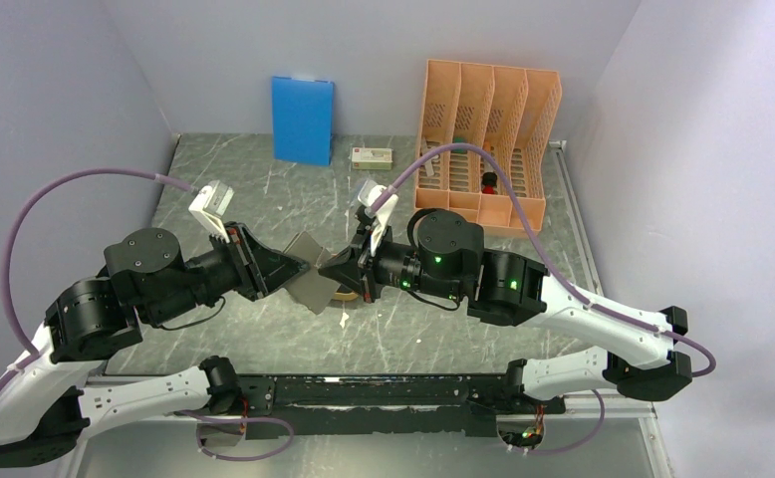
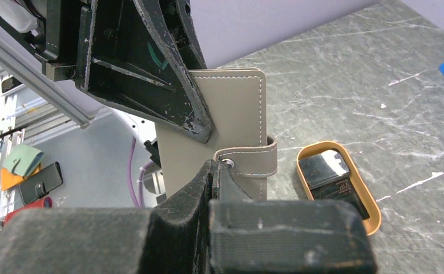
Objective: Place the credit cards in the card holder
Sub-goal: Close the card holder at the center of the board.
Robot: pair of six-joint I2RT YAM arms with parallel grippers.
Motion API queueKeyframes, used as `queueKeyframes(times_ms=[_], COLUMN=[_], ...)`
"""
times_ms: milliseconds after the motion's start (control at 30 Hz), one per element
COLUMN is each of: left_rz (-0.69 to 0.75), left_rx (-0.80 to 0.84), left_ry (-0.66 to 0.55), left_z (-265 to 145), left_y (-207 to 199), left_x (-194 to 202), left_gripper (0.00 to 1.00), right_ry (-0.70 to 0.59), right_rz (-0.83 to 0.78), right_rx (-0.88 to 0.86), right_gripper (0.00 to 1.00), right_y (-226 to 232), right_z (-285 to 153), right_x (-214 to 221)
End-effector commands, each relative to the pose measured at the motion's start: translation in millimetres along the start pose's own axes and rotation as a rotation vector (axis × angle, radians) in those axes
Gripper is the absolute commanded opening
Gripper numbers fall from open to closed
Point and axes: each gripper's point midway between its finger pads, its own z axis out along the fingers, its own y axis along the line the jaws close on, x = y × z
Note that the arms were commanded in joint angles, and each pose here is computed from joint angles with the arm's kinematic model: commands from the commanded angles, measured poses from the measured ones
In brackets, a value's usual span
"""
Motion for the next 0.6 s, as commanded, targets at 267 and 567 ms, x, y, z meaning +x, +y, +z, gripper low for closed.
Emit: queueKeyframes(times_ms=[267,567], left_rz=[-0.018,-0.008], left_rx=[0.142,0.199], left_ry=[-0.03,-0.008], left_z=[-1.8,-3.4], left_y=[-32.3,-41.4], left_x=[-11.9,-7.4], left_gripper=[0.05,0.05], right_ry=[0.006,-0.023], right_rz=[0.012,0.023], right_rx=[0.011,0.043], right_gripper=[0.0,0.0], right_y=[-1.7,-7.1], right_z=[5.9,5.5], right_x=[4.9,0.3])
